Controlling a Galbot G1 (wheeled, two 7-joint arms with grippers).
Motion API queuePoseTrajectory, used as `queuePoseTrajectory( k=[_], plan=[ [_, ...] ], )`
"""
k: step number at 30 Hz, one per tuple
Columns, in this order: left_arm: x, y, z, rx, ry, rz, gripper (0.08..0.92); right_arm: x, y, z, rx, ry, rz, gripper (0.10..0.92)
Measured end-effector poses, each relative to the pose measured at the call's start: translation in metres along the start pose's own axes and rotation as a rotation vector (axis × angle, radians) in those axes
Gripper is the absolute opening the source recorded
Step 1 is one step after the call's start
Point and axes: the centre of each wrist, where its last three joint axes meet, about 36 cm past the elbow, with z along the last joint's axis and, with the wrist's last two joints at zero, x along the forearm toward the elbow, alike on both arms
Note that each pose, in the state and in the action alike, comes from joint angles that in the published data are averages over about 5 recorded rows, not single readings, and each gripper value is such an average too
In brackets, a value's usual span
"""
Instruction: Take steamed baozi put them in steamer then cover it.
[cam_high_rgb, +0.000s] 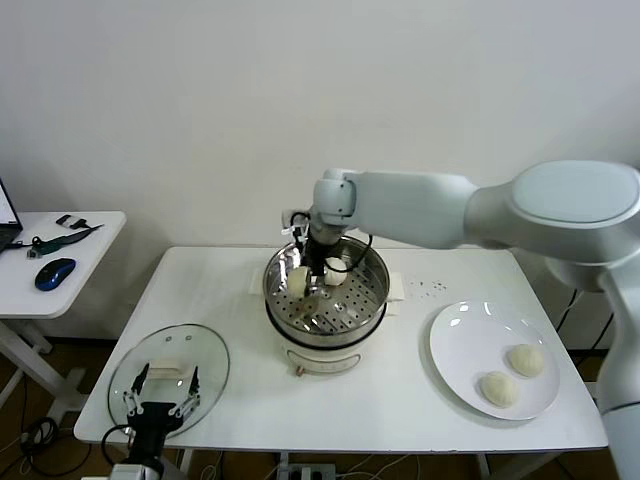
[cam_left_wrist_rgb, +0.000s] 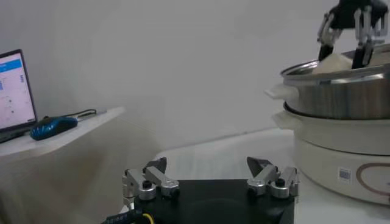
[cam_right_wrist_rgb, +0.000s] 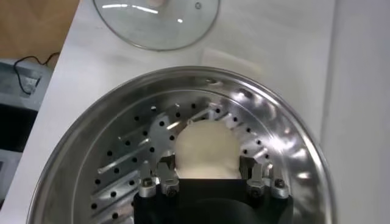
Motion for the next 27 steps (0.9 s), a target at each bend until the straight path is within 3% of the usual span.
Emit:
queuePoseTrajectory(
  k=[7, 16, 27],
  plan=[
    [-0.003, -0.001, 0.000, 0.000, -0.001, -0.004, 0.823, -0.010, 0.002, -0.002, -0.002, 0.003, -0.004, 0.817],
    [-0.006, -0.003, 0.001, -0.004, -0.001, -0.002, 0.823, 0.012, 0.002, 0.009, 0.005, 0.007, -0.004, 0.823],
    [-0.008, -0.005, -0.003, -0.016, -0.016, -0.002, 0.823, 0.094, 0.012, 0.087, 0.010, 0.049, -0.008, 0.823]
  ],
)
